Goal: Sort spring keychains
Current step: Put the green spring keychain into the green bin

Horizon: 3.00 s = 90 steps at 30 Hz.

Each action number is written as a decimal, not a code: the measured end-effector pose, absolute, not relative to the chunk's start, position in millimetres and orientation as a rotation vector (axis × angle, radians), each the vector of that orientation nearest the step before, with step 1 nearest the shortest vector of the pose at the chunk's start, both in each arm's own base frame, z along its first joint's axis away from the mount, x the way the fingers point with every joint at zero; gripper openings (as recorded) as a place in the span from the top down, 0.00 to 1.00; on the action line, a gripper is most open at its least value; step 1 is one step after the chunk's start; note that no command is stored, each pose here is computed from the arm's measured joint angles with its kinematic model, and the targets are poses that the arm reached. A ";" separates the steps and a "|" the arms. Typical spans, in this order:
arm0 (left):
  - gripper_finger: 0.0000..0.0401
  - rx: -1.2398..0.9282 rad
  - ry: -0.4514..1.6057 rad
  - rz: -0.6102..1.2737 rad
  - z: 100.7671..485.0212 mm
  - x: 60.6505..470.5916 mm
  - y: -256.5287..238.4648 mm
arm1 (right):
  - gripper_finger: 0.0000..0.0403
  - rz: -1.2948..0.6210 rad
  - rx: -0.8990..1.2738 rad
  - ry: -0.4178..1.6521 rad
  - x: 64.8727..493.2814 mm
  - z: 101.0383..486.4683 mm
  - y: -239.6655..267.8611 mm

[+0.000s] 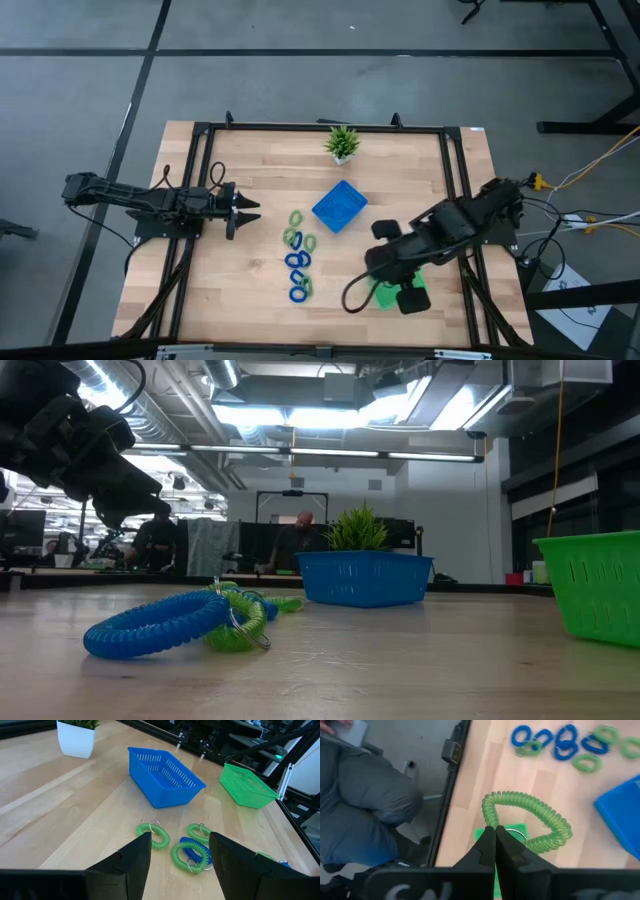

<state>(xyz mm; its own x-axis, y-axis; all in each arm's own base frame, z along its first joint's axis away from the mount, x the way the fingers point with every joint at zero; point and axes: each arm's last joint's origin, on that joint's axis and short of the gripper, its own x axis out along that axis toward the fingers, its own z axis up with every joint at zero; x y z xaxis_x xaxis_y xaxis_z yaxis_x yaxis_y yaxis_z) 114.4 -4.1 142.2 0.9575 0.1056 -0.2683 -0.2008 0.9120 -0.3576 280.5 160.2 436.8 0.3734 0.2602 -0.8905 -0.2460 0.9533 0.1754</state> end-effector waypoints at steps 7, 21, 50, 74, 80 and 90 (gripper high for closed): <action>0.52 -0.393 0.247 0.159 142.2 114.4 -4.1 | 1.00 0.179 -0.001 1.200 245.5 421.2 156.0; 0.52 -0.393 0.247 0.160 142.3 114.4 -4.1 | 1.00 0.142 0.100 1.154 192.3 368.9 149.8; 0.52 -0.393 0.247 0.159 142.3 114.4 -4.1 | 1.00 0.016 0.306 1.104 169.8 243.7 145.6; 0.52 -0.393 0.247 0.160 142.2 114.4 -4.1 | 0.99 0.014 0.450 1.126 164.8 211.6 149.5; 0.52 -0.392 0.247 0.159 142.2 114.4 -4.1 | 0.95 0.015 0.442 1.119 165.1 211.8 149.4; 0.52 -0.393 0.247 0.160 142.3 114.4 -4.1 | 0.92 0.039 0.397 1.118 165.0 211.7 149.2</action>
